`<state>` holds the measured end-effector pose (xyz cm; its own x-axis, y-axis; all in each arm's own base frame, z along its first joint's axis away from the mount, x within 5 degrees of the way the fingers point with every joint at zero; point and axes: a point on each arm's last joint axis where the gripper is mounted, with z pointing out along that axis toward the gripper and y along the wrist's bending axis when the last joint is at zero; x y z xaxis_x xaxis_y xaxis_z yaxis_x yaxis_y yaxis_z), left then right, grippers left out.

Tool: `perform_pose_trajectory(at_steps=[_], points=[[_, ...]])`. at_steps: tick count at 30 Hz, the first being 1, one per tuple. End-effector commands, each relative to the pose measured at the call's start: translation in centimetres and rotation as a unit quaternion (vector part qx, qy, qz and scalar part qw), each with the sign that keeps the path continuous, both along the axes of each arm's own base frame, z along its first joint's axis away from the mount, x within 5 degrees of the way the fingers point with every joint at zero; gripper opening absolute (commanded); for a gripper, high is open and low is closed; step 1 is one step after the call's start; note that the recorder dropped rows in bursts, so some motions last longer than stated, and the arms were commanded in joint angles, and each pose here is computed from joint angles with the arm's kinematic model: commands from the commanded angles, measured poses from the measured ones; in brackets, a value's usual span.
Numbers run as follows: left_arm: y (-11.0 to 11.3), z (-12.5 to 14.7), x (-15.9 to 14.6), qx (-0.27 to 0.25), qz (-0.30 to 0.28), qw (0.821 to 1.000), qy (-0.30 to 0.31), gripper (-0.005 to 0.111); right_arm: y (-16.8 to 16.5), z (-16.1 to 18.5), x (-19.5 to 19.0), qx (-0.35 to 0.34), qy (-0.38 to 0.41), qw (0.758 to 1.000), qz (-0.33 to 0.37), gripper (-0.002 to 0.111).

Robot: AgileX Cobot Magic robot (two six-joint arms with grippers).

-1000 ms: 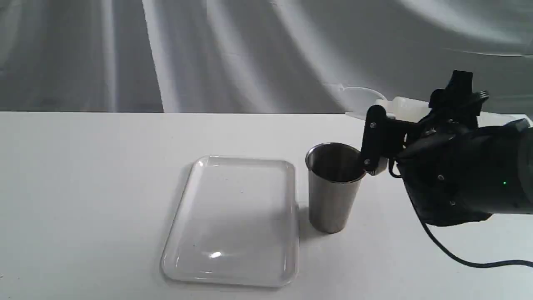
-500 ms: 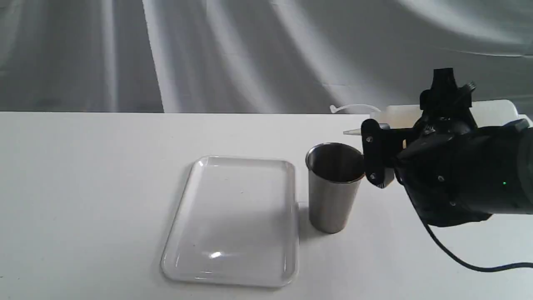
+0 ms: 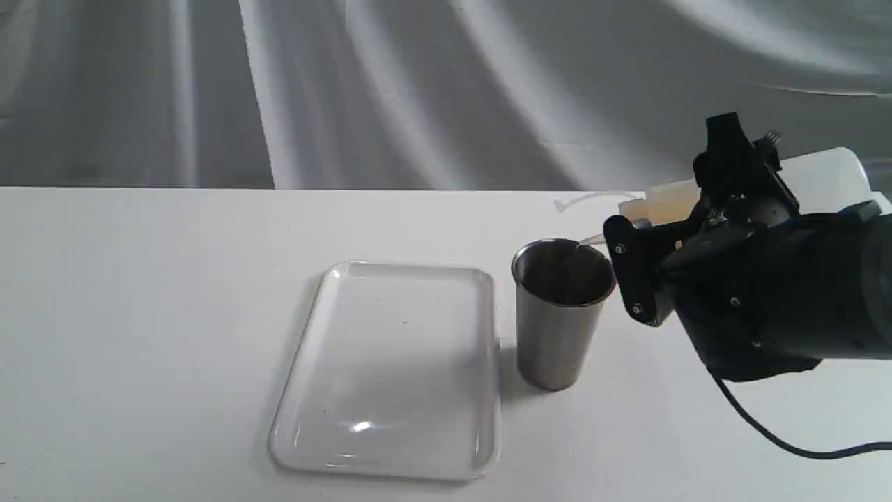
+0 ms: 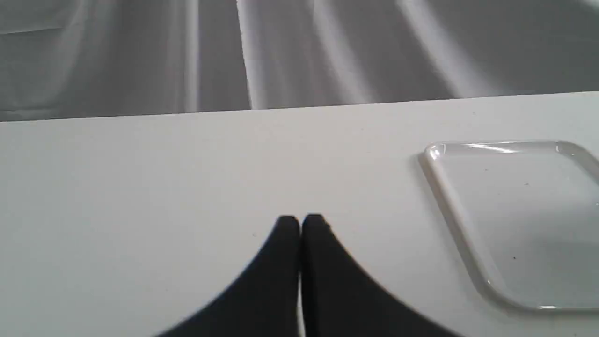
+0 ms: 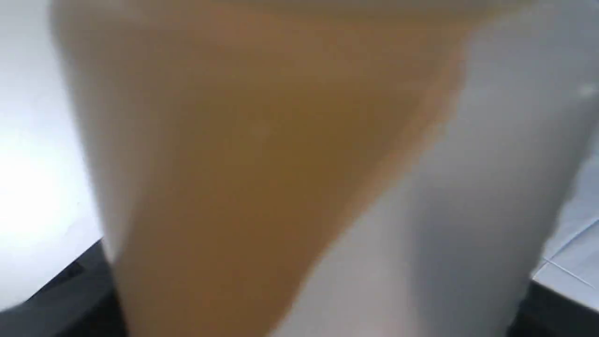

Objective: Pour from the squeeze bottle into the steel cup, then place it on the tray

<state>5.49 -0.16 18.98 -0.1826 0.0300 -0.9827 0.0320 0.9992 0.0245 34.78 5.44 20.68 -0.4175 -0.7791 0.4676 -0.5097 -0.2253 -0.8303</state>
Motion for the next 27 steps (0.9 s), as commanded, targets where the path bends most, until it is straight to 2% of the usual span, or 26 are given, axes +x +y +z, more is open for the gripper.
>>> perform_pose_trajectory(at_steps=[1,27], points=[[0.01,-0.07,0.01,-0.002,0.001,1.0,-0.003,0.0,-0.37,0.98,0.15,-0.023,-0.017,1.0,-0.003,0.0],[0.01,-0.07,0.01,-0.003,0.001,1.0,-0.003,0.0,-0.39,1.0,0.14,-0.044,-0.002,0.999,0.003,0.0]])
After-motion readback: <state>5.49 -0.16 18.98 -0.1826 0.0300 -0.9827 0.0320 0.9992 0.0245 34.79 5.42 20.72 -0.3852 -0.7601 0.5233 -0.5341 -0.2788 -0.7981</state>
